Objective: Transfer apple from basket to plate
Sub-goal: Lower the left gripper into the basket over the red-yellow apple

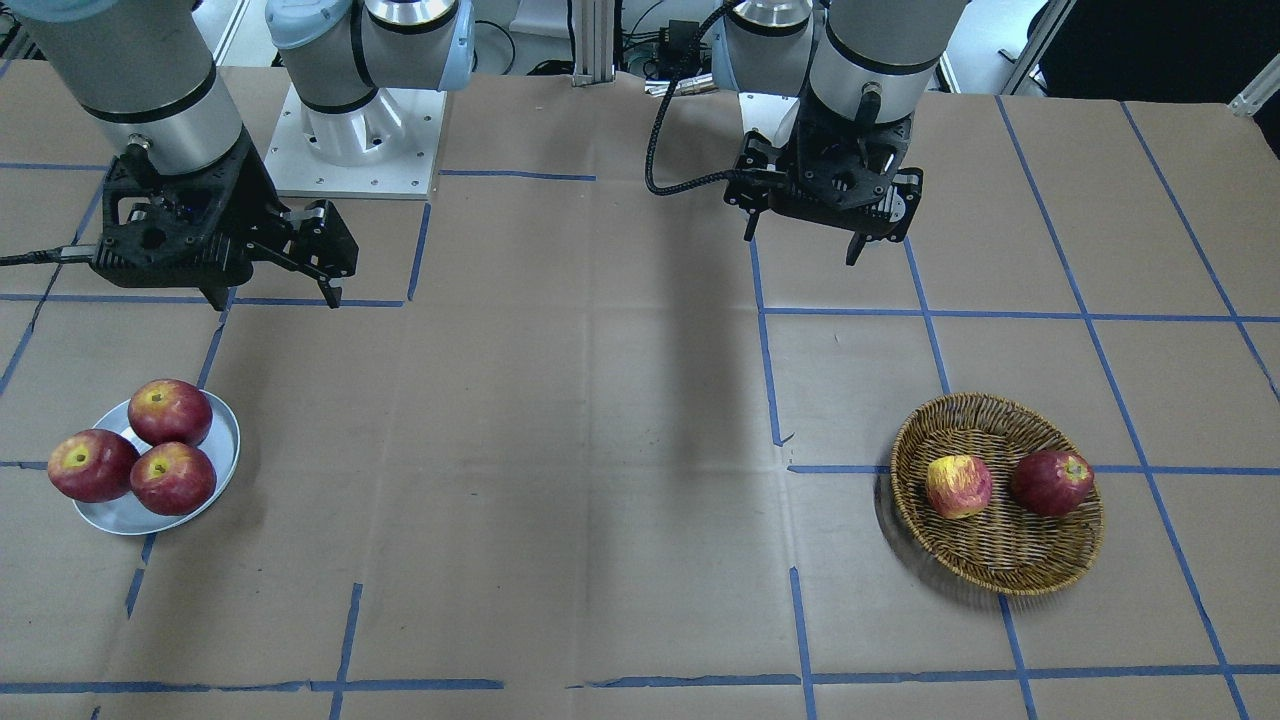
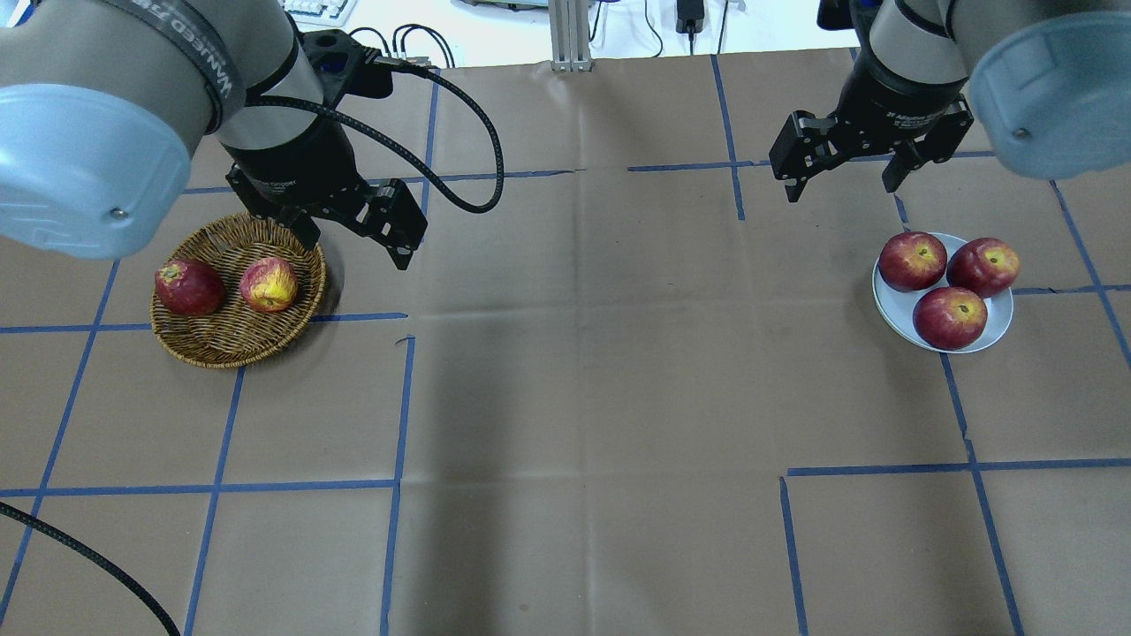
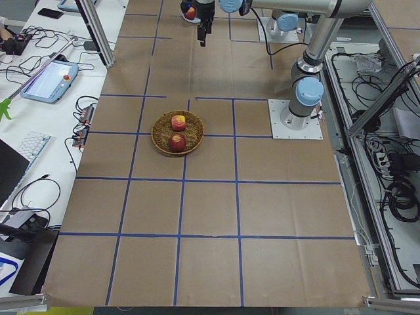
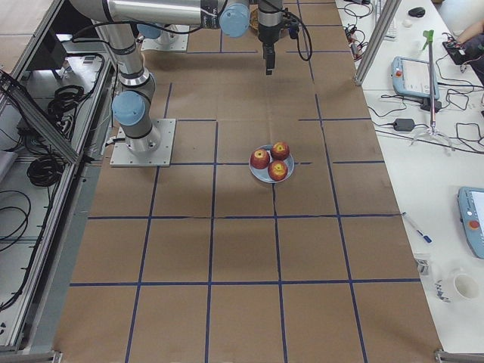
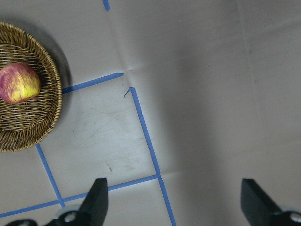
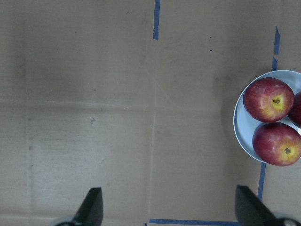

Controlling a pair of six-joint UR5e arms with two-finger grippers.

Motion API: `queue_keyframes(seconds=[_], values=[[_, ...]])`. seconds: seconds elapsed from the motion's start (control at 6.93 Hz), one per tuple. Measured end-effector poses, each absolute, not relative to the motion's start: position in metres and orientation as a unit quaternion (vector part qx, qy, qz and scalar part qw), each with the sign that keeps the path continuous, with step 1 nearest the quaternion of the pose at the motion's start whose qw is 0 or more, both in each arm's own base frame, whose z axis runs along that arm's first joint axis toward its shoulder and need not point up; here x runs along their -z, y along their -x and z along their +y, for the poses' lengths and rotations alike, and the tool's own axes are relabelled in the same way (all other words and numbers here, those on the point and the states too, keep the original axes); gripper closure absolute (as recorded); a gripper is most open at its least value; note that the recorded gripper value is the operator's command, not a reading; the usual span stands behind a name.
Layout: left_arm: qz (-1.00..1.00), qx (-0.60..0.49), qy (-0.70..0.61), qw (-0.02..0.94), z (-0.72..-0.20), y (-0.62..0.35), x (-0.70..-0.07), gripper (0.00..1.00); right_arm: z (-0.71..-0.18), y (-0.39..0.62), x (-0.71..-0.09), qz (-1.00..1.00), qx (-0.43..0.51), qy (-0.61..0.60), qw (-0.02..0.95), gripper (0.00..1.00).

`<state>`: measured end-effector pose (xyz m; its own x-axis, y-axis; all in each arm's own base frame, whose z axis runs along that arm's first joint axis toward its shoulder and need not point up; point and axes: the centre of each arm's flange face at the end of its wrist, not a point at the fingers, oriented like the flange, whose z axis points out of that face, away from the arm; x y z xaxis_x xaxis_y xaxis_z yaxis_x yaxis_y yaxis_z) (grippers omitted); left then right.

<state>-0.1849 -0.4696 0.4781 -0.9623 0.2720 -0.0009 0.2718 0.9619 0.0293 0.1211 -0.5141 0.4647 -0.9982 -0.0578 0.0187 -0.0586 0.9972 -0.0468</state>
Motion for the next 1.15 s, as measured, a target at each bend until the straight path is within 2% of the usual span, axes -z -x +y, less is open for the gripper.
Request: queue_keyframes(seconds=[0.43,0.72,1.15], values=[[0.986,-0.018,-0.163,0.005,-0.471,0.171,-0.476,0.01,-0.514,-0.121,-0.465,-0.999,-0.024,-0.029,0.009,0.0],[0.979,-0.029,-0.204,-0.002,-0.479,0.106,-0.461,0.01,-0.514,-0.121,-0.465,-0.999,-0.024,-0.029,0.009,0.0],[0.984,-0.022,-0.176,-0.004,-0.505,0.009,-0.387,0.01,-0.514,-0.121,-0.465,-0.999,-0.023,-0.029,0.009,0.0]])
